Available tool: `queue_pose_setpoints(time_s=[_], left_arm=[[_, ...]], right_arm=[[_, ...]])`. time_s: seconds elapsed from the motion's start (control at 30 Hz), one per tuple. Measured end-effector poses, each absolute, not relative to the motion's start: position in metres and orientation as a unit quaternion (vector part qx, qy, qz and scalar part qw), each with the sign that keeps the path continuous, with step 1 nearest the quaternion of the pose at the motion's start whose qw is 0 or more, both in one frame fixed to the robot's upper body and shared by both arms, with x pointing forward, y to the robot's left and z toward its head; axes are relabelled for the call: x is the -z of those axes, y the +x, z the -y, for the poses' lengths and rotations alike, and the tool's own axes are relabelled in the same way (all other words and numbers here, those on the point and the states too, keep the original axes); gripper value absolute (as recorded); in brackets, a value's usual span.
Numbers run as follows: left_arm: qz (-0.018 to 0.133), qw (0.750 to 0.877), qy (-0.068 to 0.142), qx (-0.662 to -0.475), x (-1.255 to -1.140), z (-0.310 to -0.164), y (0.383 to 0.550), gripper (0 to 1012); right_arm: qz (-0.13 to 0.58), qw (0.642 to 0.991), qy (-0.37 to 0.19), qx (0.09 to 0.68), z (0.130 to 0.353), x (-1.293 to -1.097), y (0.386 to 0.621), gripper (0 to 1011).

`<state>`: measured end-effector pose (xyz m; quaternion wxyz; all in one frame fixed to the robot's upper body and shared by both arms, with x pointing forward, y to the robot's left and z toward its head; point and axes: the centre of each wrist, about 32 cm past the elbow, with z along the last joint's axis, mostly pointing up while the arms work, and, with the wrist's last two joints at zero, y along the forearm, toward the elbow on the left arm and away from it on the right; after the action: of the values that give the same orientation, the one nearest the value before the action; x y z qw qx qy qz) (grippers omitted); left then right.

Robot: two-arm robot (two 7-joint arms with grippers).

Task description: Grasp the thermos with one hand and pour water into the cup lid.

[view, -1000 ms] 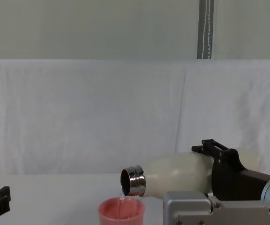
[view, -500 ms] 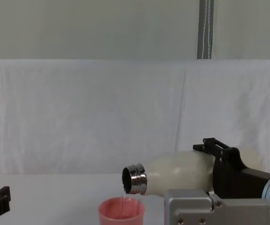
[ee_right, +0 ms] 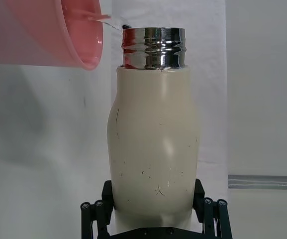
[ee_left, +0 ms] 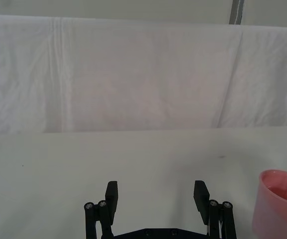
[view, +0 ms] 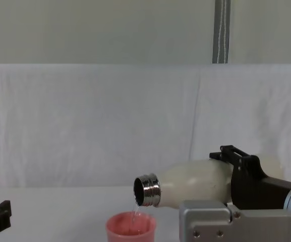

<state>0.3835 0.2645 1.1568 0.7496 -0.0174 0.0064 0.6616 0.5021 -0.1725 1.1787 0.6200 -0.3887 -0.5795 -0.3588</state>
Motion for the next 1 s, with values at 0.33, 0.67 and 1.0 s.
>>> queue_pose_setpoints(time_s=[0.33, 0.67, 1.0], left_arm=[[-0.006, 0.750, -0.017, -0.662, -1.1568, -0.2645, 0.3835, 1001], [-0.006, 0.750, -0.017, -0.662, -1.1568, -0.2645, 0.3835, 1001], [-0.006, 0.750, -0.017, -0.662, -1.1568, -0.2645, 0.3835, 1001]], right_arm=[[0.580, 0.621, -0.389, 0.357, 0.1727, -1.1805, 0.5043, 951], [0.581, 0.620, -0.389, 0.356, 0.1728, -1.1816, 0.5054, 951], [0.586, 0.615, -0.391, 0.354, 0.1746, -1.1836, 0.5066, 951]])
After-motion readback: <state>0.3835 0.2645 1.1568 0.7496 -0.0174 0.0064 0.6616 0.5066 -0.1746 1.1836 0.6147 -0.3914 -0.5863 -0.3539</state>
